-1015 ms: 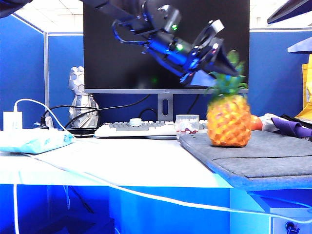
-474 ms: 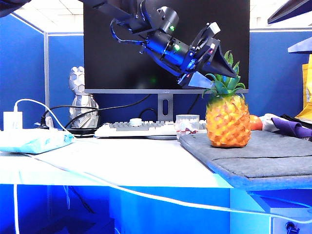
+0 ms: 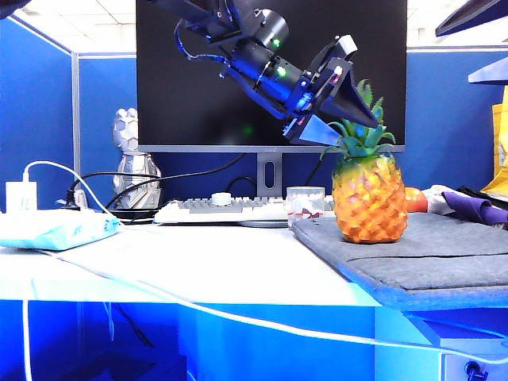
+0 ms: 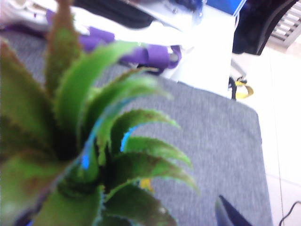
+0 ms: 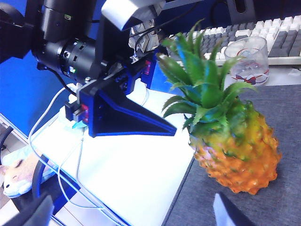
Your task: Pick up the pineapple and place it above the gray bag.
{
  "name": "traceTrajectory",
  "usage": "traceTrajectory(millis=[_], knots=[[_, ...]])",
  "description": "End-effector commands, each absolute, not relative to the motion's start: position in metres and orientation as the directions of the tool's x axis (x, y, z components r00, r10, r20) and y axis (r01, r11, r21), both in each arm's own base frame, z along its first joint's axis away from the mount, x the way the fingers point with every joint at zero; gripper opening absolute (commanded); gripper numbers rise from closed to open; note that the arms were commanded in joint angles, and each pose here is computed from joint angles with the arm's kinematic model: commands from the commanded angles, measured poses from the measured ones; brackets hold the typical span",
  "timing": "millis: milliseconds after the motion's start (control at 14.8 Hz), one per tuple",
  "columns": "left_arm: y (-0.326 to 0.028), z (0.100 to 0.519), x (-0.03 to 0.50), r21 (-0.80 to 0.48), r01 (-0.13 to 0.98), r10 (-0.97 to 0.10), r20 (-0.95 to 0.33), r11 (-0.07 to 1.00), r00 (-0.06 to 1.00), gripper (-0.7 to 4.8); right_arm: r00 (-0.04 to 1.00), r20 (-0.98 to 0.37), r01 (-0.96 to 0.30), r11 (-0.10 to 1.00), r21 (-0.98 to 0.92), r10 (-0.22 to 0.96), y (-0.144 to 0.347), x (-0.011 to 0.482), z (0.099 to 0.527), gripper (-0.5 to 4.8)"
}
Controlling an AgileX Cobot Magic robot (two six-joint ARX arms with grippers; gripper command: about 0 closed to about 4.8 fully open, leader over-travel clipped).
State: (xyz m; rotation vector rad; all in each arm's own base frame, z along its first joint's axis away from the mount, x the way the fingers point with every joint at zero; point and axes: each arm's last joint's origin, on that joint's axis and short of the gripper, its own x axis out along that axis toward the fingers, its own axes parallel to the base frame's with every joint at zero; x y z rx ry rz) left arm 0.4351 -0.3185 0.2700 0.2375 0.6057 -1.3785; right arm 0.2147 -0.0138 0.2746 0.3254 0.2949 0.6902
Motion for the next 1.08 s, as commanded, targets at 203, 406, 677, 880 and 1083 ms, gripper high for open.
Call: traceTrajectory(millis=[203, 406, 677, 880, 1083], knots=[[-0.320, 0.247, 0.430, -0.272, 0.937, -0.790, -0.613, 0.220, 0.008, 4.79, 0.734, -0.140, -0.582, 0.722, 0.373, 0.664, -0.014, 0.215, 0.278, 4.79], [-0.317, 0.244, 0.427, -0.300, 0.920, -0.762, -0.647, 0.252, -0.002, 4.79, 0.734, -0.140, -0.583, 0.722, 0.373, 0.665, -0.014, 0.215, 0.278, 4.79], [-0.307, 0.238, 0.423, -0.295, 0.907, -0.676, -0.737, 0.300, -0.016, 4.79, 0.733, -0.140, -0.584, 0.721, 0.373, 0.666, -0.014, 0.215, 0.278, 4.79], [-0.312, 0.242, 0.428, -0.249, 0.921, -0.709, -0.704, 0.298, 0.039, 4.79, 0.733, -0.140, -0.584, 0.721, 0.374, 0.666, -0.013, 0.215, 0.278, 4.79], [-0.326, 0.250, 0.433, -0.196, 0.937, -0.775, -0.623, 0.290, 0.110, 4.79, 0.733, -0.140, -0.584, 0.721, 0.374, 0.666, -0.014, 0.215, 0.278, 4.79]])
